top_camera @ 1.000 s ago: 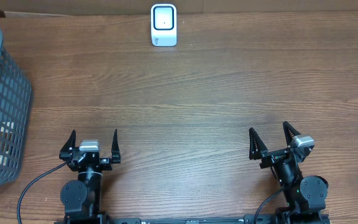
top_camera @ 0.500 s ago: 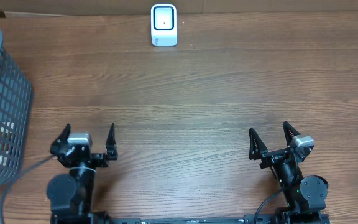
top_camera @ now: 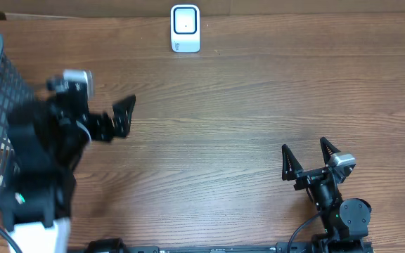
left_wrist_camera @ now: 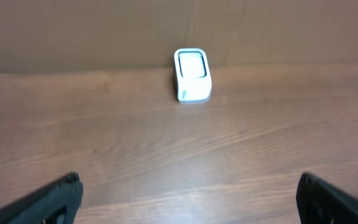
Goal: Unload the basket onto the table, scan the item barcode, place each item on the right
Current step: 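Reach the left gripper into the grey basket toward the bread bag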
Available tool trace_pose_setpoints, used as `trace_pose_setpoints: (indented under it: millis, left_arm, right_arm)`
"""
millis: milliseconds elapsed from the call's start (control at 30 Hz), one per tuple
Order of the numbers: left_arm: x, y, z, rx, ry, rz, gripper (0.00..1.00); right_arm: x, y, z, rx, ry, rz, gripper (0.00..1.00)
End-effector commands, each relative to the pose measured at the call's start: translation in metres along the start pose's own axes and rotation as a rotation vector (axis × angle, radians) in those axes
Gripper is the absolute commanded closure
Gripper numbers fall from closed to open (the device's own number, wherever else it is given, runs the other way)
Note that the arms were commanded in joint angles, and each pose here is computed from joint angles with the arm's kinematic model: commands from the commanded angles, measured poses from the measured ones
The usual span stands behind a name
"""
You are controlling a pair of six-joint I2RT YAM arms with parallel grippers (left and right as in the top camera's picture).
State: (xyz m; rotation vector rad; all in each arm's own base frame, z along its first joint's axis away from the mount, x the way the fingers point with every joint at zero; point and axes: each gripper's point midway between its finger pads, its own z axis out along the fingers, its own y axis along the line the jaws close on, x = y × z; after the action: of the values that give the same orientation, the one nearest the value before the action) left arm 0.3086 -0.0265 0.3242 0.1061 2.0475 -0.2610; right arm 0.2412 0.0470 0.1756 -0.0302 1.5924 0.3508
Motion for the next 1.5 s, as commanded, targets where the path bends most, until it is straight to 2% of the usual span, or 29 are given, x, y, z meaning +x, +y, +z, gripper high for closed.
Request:
trace_pose_setpoints:
  millis: [0,167,400,467,533,733,767,800,900,967,1167,1433,1467]
  left_arm:
    - [-0.044,-0.005,0.0,0.034,0.055,-0.025,0.01]
    - [-0.07,0.001,0.015,0.029,0.088,0.004,0.0]
    - [-0.081,0.006,0.027,0.031,0.065,-0.002,0.01]
    - [-0.094,0.023,0.019,-0.047,0.027,-0.07,0.0]
    - [-0.116,0.063,-0.007,-0.218,-0.055,-0.209,0.02]
    - [-0.145,0.148,-0.086,-0.496,-0.267,-0.492,0.12]
    - [-0.143,0.164,-0.099,-0.552,-0.291,-0.53,0.18]
    - [-0.139,0.18,-0.112,-0.621,-0.313,-0.572,0.27]
    - [-0.112,0.23,-0.146,-0.859,-0.351,-0.707,0.26]
    - [-0.092,0.25,-0.155,-0.945,-0.322,-0.754,0.25]
    - [-0.032,0.297,-0.146,-1.048,-0.12,-0.867,0.13]
    - [0.043,0.341,-0.107,-1.08,0.155,-0.993,0.12]
    - [0.051,0.345,-0.101,-1.077,0.186,-0.994,0.05]
  right_arm:
    - [0.003,0.001,0.0,-0.005,0.0,0.0,0.0]
    - [0.003,0.001,0.0,-0.005,0.0,0.0,0.0]
    - [0.003,0.001,0.0,-0.005,0.0,0.0,0.0]
    - [0.003,0.001,0.0,-0.005,0.0,0.0,0.0]
    - [0.003,0.001,0.0,-0.005,0.0,0.0,0.0]
    - [0.003,0.001,0.0,-0.005,0.0,0.0,0.0]
    - [0.003,0.001,0.0,-0.005,0.0,0.0,0.0]
    - [0.003,0.001,0.0,-0.005,0.0,0.0,0.0]
    - [0.003,0.001,0.0,-0.005,0.0,0.0,0.0]
    - [0.003,0.001,0.0,-0.005,0.0,0.0,0.0]
    - [0.003,0.001,0.0,-0.005,0.0,0.0,0.0]
    - [0.003,0.001,0.0,-0.005,0.0,0.0,0.0]
    - [0.003,0.001,0.0,-0.005,0.0,0.0,0.0]
